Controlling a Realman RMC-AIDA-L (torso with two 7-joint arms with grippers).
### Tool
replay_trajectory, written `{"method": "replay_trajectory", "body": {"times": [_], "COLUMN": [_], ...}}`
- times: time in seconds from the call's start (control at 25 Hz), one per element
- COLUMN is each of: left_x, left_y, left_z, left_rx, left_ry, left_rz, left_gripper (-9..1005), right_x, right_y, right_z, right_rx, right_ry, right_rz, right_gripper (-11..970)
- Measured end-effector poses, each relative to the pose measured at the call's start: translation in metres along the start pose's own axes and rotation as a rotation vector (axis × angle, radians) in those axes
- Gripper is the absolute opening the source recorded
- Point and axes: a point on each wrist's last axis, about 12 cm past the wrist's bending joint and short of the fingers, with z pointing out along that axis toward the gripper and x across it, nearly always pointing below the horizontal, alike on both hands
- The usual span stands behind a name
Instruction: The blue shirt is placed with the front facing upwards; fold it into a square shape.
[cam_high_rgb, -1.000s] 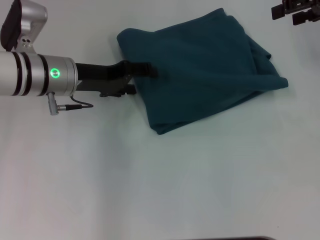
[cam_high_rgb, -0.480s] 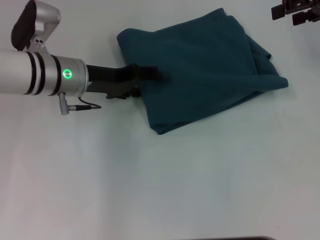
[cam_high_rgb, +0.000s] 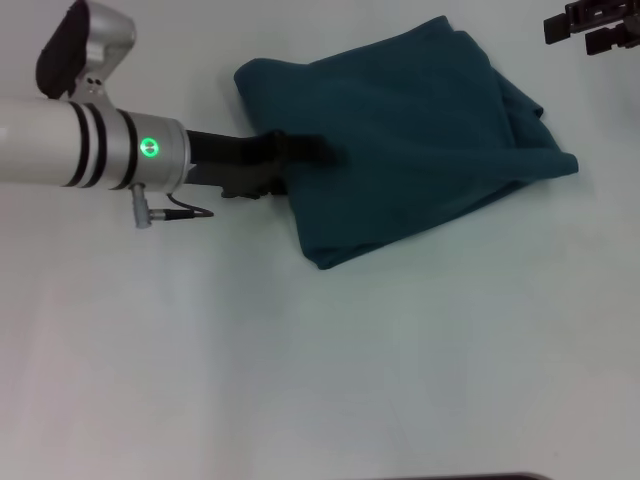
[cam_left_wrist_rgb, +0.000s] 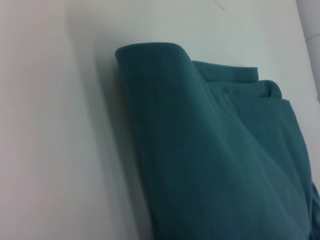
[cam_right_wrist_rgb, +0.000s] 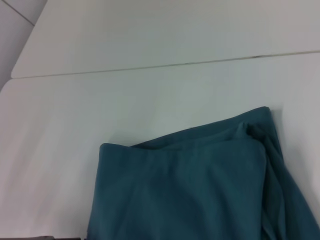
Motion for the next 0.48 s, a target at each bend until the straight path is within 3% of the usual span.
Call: {"method": "replay_trajectory", "body": {"times": [0.48], "left_x": [-0.005], "left_y": [-0.013], "left_z": [0.009], "left_rx": [-0.01], "left_ry": [0.018], "left_rz": [0.055], "left_gripper": [838], "right_x": [0.0], "right_y": [0.001], "right_z": [0.001], "right_rx": [-0.003], "right_ry": [0.002], "right_rz": [0.0], "right_gripper": [897]}}
